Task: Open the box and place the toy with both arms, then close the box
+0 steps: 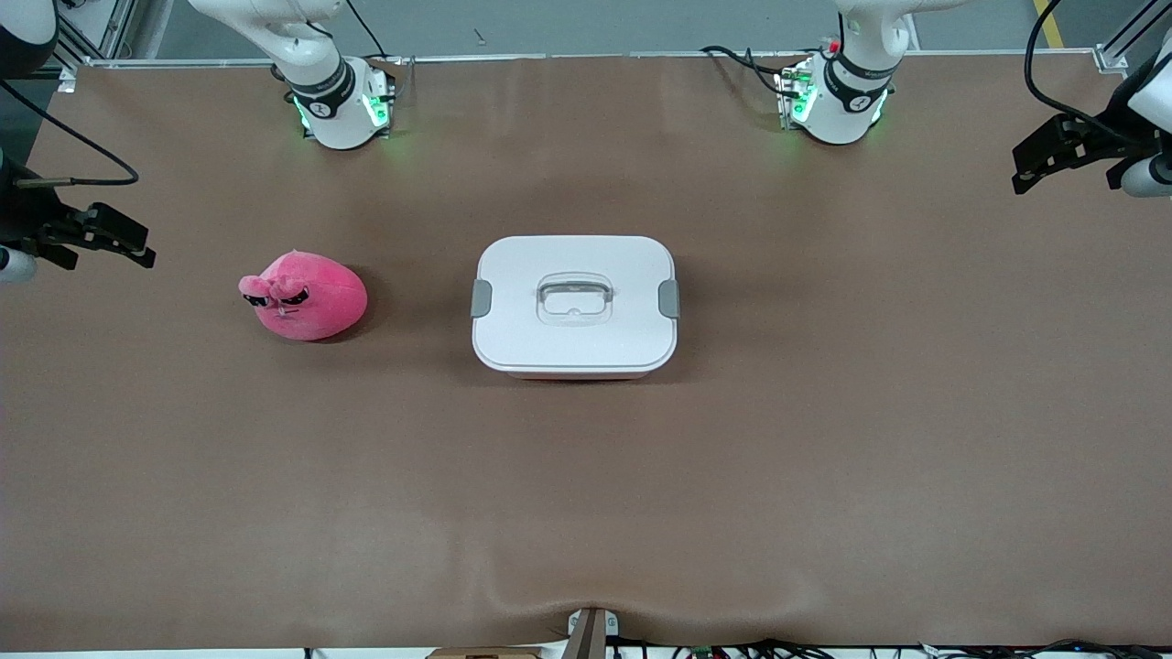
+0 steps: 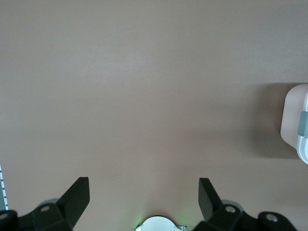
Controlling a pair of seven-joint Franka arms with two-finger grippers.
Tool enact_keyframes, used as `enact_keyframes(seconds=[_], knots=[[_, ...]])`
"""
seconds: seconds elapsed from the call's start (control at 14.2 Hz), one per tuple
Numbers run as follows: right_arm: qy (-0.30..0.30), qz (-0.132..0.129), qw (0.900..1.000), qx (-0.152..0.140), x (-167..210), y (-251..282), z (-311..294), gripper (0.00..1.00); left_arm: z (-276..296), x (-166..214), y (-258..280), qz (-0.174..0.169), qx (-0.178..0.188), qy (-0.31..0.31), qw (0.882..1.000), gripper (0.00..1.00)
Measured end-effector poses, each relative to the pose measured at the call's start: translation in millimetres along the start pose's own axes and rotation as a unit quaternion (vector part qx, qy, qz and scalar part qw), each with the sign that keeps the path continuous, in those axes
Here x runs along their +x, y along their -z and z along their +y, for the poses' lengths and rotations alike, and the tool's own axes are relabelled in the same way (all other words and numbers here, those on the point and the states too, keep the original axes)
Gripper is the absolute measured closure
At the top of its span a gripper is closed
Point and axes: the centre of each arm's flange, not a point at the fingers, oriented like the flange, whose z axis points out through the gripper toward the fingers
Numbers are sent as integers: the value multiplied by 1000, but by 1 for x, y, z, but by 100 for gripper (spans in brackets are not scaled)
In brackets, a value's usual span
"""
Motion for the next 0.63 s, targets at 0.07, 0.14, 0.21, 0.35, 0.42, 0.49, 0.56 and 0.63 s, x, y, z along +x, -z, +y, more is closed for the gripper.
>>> enact_keyframes(seconds=[0.07,0.14,0.21,0.35,0.42,0.49,0.56,0.63], knots=[[0,0,1000,0,0,0,0,0,0,0,0,0,0,0,1000,0],[0,0,1000,0,0,0,0,0,0,1,-2,-2,0,0,1000,0],[0,1,1000,0,0,0,0,0,-1,2,-3,-3,0,0,1000,0],[0,1,1000,0,0,0,0,0,-2,4,-6,-6,-1,1,1000,0],[0,1,1000,0,0,0,0,0,-3,5,-6,-6,-1,3,1000,0],[0,1,1000,0,0,0,0,0,-5,5,-7,-7,-1,4,1000,0],[0,1,1000,0,0,0,0,0,-7,5,-7,-7,-1,6,1000,0],[0,2,1000,0,0,0,0,0,-9,5,-7,-6,-1,8,1000,0]])
